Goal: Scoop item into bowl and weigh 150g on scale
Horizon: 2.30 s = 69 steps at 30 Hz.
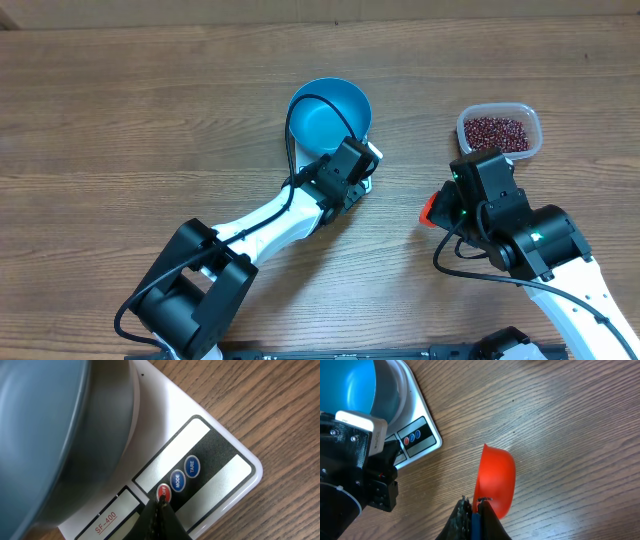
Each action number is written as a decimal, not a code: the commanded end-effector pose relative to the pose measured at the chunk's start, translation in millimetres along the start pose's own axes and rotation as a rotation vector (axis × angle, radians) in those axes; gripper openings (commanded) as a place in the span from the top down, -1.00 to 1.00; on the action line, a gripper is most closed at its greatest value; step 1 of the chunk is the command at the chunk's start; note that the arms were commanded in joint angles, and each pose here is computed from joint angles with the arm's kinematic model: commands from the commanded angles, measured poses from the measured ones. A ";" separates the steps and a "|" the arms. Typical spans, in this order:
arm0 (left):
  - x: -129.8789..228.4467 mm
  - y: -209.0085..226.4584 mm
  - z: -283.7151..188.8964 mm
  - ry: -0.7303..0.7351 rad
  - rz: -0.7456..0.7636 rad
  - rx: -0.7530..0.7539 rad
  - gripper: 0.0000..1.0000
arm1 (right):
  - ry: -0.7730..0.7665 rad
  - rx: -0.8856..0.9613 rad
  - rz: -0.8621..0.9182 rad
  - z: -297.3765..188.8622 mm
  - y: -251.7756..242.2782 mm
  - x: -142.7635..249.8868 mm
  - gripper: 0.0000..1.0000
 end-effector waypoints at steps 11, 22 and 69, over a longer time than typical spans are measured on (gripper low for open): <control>12.1 -3.4 13.0 0.035 0.023 0.006 0.92 | -0.040 -0.034 0.005 -11.6 6.1 -9.1 0.93; 12.3 -1.1 13.7 0.037 0.026 -0.008 0.91 | -0.040 -0.034 0.005 -11.6 6.1 -9.0 0.92; 12.6 -3.4 24.0 0.029 0.023 -0.006 0.91 | -0.038 -0.033 0.005 -11.6 5.7 -8.6 0.93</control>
Point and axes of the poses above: each gripper's point midway between its finger pads, its own z axis out along the fingers, its own y axis along the line the jaws close on, x = y × z, the point moved 2 cm from there along -z, back along the fingers, and after that the axes turned 1 degree about -z, right-handed, at the moved point
